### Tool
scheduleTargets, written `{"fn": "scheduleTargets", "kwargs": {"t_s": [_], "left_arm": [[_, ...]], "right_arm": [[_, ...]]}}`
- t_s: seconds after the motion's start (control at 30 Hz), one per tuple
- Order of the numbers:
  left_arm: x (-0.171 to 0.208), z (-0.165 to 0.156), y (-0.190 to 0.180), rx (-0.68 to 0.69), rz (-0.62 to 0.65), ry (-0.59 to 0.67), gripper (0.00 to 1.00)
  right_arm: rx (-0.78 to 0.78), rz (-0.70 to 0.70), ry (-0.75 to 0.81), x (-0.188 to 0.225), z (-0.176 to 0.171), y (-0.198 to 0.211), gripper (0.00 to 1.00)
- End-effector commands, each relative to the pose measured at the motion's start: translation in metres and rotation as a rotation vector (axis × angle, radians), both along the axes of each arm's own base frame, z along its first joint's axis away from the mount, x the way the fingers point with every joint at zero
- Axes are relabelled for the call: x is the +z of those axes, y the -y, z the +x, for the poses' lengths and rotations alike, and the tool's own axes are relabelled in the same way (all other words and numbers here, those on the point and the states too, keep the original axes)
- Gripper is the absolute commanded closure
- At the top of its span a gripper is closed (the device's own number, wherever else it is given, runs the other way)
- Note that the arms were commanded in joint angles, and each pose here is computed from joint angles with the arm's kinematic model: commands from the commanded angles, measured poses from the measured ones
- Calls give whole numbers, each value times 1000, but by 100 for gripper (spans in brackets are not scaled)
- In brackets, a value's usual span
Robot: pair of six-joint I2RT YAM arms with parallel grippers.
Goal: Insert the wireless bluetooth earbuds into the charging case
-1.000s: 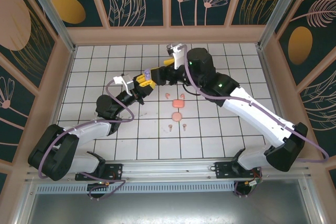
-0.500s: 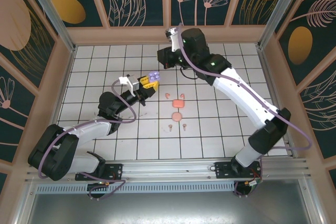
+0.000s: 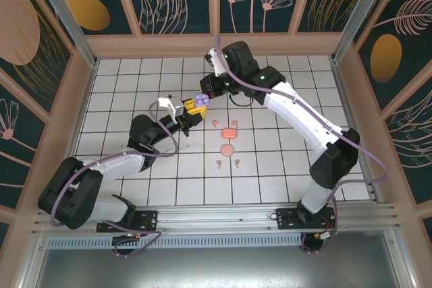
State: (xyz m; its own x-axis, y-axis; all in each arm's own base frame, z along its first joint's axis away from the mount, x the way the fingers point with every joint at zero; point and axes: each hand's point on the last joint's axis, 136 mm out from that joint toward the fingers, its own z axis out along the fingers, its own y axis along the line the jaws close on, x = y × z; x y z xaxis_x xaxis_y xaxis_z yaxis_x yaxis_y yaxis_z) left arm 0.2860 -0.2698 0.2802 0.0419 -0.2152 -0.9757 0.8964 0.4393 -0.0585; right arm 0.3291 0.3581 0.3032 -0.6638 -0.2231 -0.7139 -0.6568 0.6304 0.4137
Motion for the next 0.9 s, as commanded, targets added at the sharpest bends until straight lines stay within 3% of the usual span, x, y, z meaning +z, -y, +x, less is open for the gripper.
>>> {"fn": "scheduleTargets", "kwargs": {"t_s": [0.0, 0.17, 0.37, 0.47, 0.57, 0.7, 0.87], "left_arm": [[26, 4, 0, 18, -45, 73, 100], [29, 6, 1, 16, -61, 67, 100], [25, 9, 0, 15, -87, 24, 100], [15, 17, -2, 38, -97, -55, 100], [-7, 37, -2, 96, -91, -209, 100], [-50, 63, -5, 174, -50, -422, 100], [-98, 85, -20, 220, -54, -650, 100]], "right_arm": [[91, -16, -25, -3, -46, 3, 100], [29, 5, -11, -6, -59, 20, 100], [-156, 74, 54, 12, -37, 51, 98], [-278, 113, 74, 18, -23, 75, 95], [-383, 111, 76, 8, -14, 97, 87], [-468, 89, 41, -22, -13, 115, 63], [-517, 58, -9, -63, -19, 126, 49]]}}
